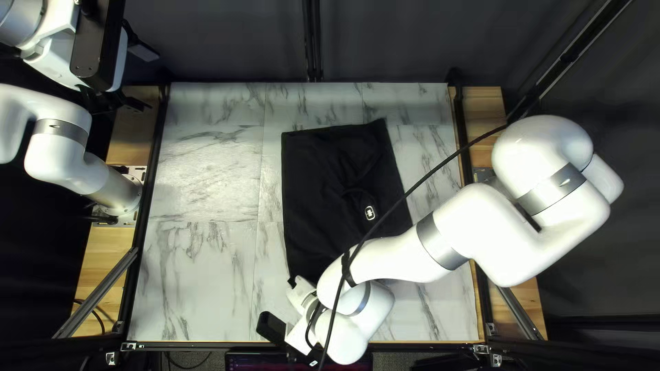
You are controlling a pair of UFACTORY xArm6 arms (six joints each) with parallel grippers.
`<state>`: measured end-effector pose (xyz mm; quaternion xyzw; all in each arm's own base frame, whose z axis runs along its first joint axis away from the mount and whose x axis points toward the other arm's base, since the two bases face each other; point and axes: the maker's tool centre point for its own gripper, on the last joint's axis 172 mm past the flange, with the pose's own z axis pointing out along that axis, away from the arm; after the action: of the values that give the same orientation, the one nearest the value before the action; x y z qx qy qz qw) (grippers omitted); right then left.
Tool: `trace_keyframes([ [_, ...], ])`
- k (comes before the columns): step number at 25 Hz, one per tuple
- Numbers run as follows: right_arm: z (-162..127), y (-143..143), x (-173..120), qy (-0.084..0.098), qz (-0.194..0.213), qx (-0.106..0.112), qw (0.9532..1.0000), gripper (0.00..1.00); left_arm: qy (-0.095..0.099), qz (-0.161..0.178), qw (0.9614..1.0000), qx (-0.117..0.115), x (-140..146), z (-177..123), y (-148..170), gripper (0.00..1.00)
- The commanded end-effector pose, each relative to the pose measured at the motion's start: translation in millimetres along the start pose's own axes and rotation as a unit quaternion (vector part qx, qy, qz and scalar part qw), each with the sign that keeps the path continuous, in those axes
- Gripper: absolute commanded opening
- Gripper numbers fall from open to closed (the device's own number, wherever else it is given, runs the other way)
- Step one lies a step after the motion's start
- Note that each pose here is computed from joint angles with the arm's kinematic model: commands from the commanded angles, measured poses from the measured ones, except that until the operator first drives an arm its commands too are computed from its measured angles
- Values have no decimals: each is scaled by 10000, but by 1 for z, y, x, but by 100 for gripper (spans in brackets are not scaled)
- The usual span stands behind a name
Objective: Fold t-shirt
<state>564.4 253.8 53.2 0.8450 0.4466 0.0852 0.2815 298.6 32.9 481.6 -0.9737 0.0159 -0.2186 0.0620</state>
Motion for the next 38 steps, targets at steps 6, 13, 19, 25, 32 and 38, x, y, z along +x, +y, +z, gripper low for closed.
trace_keyframes([
  [6, 10, 15, 16, 102, -109, -5, 9999, 96, 0, 0, 10000, 0, 0, 0, 0, 100],
  [13, -18, 6, -32, -197, 270, 142, 9993, 100, 0, 0, 10000, 0, 0, 0, 0, 100],
  [19, -43, -8, -107, -616, 1035, 464, 9916, 100, 0, 0, 10000, 0, 0, 0, 0, 100],
  [25, -36, -7, -153, -619, 1716, 680, 9809, 100, 0, 0, 10000, 0, 0, 0, 0, 100],
  [32, -15, -5, -170, -314, 2390, 749, 9676, 100, 0, 0, 10000, 0, 0, 0, 0, 100],
  [38, 12, 8, -168, -130, 2417, 683, 9679, 100, 0, 0, 10000, 0, 0, 0, 0, 100],
])
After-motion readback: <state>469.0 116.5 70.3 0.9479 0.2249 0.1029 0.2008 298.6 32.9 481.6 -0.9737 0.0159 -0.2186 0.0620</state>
